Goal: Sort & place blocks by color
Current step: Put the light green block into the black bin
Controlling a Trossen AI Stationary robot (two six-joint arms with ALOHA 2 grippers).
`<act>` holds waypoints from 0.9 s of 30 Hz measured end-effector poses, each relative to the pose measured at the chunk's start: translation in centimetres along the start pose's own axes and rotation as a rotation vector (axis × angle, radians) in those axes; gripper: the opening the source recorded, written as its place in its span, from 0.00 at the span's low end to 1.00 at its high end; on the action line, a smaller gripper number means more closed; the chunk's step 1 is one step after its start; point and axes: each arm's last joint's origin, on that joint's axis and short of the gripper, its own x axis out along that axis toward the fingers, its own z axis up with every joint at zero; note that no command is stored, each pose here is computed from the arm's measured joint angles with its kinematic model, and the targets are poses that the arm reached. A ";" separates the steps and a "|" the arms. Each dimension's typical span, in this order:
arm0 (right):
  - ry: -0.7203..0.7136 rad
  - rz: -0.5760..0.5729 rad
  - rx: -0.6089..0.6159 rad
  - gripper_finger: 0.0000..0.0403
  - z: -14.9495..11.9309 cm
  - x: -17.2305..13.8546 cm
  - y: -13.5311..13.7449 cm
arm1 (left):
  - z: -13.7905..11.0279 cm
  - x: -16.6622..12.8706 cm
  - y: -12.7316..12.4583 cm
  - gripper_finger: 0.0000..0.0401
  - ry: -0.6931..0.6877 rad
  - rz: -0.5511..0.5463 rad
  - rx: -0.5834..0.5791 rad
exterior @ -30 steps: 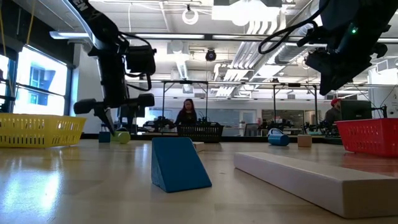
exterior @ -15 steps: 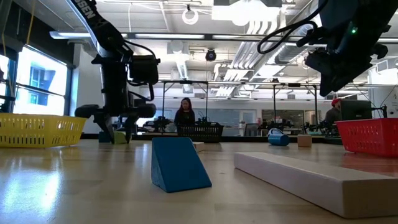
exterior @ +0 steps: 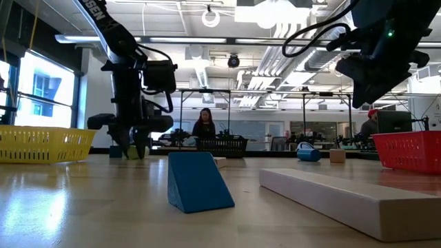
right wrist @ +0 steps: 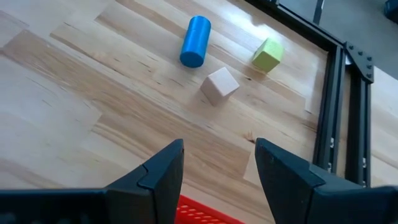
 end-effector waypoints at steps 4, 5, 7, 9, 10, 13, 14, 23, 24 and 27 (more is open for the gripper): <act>-0.002 0.020 0.018 0.46 0.0 0.0 0.2 | -0.2 -0.1 -0.2 0.26 0.000 -0.012 0.056; -0.003 0.025 0.023 0.46 0.0 0.0 0.3 | -0.2 -0.1 -0.3 0.26 -0.004 -0.015 0.066; -0.004 0.036 0.033 0.46 0.1 0.0 0.4 | -0.2 -0.1 -0.4 0.26 -0.013 -0.027 0.090; -0.005 0.046 0.041 0.46 0.1 0.0 0.5 | -0.1 -0.2 -0.6 0.26 -0.026 -0.051 0.105; -0.006 0.052 0.047 0.46 0.1 0.0 0.6 | 0.0 -0.3 -0.7 0.26 -0.027 -0.062 0.112; -0.008 0.069 0.063 0.46 0.1 0.0 0.8 | 0.8 -1.1 -1.5 0.26 -0.049 -0.127 0.134; -0.009 0.074 0.067 0.46 0.1 0.0 0.9 | 1.1 -1.4 -1.8 0.26 -0.064 -0.149 0.146; -0.012 0.109 0.098 0.46 0.2 -0.1 1.3 | 4.3 -4.4 -4.7 0.26 -0.211 -0.361 0.260; -0.013 0.112 0.101 0.46 0.2 -0.1 1.3 | 4.5 -4.7 -4.9 0.26 -0.226 -0.370 0.273; -0.014 0.121 0.109 0.46 0.2 -0.1 1.4 | 5.4 -5.6 -5.5 0.26 -0.281 -0.395 0.320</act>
